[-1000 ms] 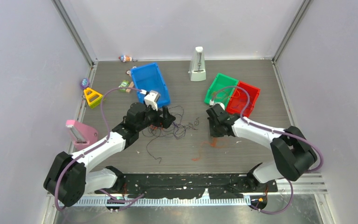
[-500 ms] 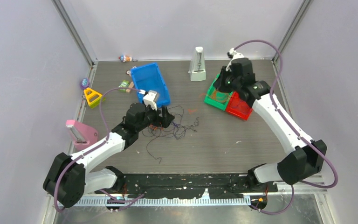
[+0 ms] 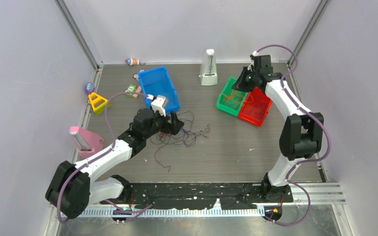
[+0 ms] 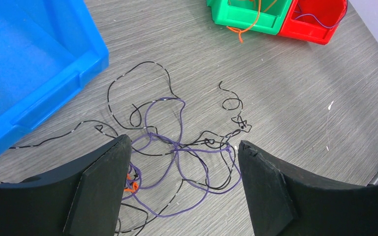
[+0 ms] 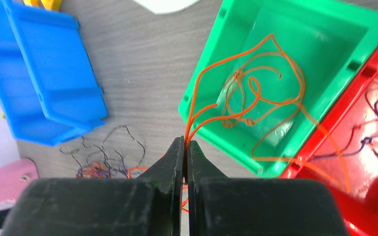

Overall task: Untangle the cables
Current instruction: Place the cable in the bin.

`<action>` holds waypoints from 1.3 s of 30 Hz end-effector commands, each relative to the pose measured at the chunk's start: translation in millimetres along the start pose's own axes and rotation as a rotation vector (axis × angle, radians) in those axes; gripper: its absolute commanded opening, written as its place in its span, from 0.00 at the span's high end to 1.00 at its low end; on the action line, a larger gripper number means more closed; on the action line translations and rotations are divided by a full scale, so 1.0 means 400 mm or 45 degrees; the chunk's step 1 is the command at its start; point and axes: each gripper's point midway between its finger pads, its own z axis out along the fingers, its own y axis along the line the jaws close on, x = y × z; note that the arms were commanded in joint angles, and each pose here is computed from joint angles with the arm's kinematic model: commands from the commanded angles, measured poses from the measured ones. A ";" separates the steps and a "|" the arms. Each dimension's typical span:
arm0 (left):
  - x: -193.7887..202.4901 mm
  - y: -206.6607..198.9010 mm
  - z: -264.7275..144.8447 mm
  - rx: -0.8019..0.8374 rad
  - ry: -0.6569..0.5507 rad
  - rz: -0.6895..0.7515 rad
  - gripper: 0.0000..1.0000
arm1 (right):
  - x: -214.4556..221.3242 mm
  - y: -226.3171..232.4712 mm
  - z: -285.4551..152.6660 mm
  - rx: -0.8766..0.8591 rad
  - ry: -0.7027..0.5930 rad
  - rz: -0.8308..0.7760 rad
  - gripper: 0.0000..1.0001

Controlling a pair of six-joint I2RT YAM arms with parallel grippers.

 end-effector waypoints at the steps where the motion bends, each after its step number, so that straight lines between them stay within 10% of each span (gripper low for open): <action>1: -0.047 -0.007 -0.004 0.011 -0.092 0.036 0.21 | -0.123 0.014 0.011 -0.143 -0.094 0.094 0.95; 39: -0.043 -0.002 -0.003 0.001 -0.082 0.049 0.21 | -0.243 -0.282 0.001 0.174 -0.175 0.153 0.95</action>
